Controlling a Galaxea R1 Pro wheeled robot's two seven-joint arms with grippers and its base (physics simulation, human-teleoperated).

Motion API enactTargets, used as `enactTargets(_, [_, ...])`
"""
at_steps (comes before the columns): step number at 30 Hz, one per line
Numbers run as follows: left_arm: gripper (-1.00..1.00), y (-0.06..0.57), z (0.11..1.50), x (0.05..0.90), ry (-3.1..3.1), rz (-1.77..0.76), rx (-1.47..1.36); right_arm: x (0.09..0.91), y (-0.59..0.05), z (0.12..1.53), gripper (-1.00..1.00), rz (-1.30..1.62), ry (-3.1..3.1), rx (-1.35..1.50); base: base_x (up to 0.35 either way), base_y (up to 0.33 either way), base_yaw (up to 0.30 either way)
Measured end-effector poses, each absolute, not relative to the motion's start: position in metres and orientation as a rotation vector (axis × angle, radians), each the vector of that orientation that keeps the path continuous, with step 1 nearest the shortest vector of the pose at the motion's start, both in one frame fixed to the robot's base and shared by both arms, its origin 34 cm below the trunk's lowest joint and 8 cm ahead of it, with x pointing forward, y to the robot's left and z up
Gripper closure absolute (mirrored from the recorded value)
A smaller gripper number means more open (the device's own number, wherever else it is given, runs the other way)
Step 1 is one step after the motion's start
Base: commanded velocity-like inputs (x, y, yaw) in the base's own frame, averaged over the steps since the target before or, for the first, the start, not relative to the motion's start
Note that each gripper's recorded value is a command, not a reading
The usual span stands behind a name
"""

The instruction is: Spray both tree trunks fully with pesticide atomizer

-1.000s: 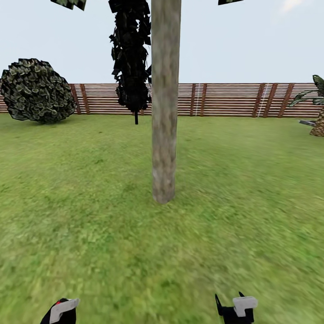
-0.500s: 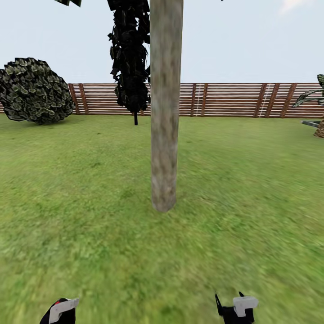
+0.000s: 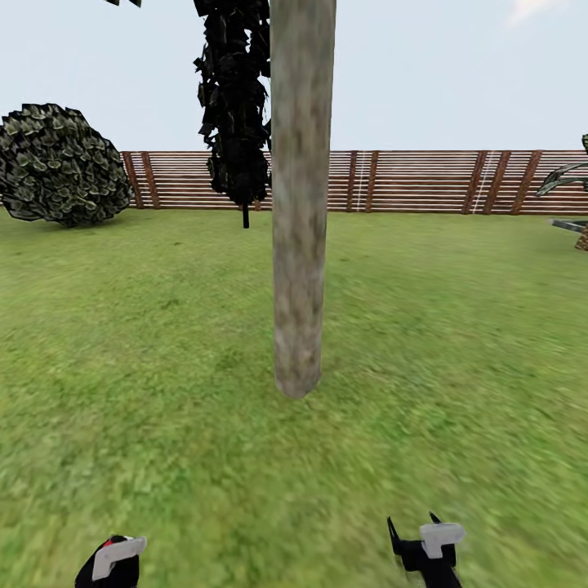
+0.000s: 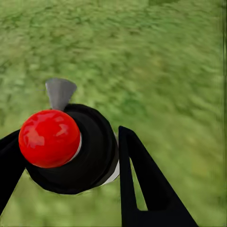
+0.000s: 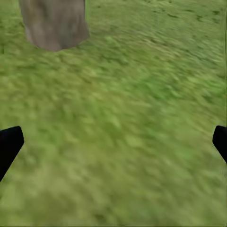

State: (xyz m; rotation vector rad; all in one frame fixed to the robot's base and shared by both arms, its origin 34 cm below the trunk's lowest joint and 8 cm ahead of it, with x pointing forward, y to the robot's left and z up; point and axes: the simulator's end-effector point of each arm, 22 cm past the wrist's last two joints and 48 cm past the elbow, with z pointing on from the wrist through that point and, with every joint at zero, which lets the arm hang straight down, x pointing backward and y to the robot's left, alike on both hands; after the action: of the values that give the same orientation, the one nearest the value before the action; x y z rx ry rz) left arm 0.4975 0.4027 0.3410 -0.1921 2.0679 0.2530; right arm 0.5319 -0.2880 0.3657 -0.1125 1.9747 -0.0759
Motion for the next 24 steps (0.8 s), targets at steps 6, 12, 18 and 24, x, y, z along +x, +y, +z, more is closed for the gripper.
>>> enactTargets(6, [1.0, 0.401, 0.346, 0.506, 2.095, 0.167, 0.124, 0.575, -0.27, 0.41, -1.0, -0.054, 1.853, -0.177, 0.001, 0.0, 0.0])
enactTargets(12, [1.0, 0.355, 0.358, 0.542, 2.109, -0.065, 0.491, 0.597, -0.21, 0.42, -1.0, 0.004, 1.8, -0.619, 0.0, 0.0, 0.0])
enactTargets(18, [1.0, 0.29, 0.359, 0.54, 2.192, -0.38, 1.073, 0.618, -0.145, 0.432, -1.0, 0.27, 1.808, -1.006, 0.0, 0.0, 0.0])
enactTargets(24, [1.0, 0.275, 0.367, 0.528, 2.176, -0.49, 1.27, 0.602, -0.094, 0.448, -1.0, 0.461, 1.744, -1.142, 0.0, 0.0, 0.0])
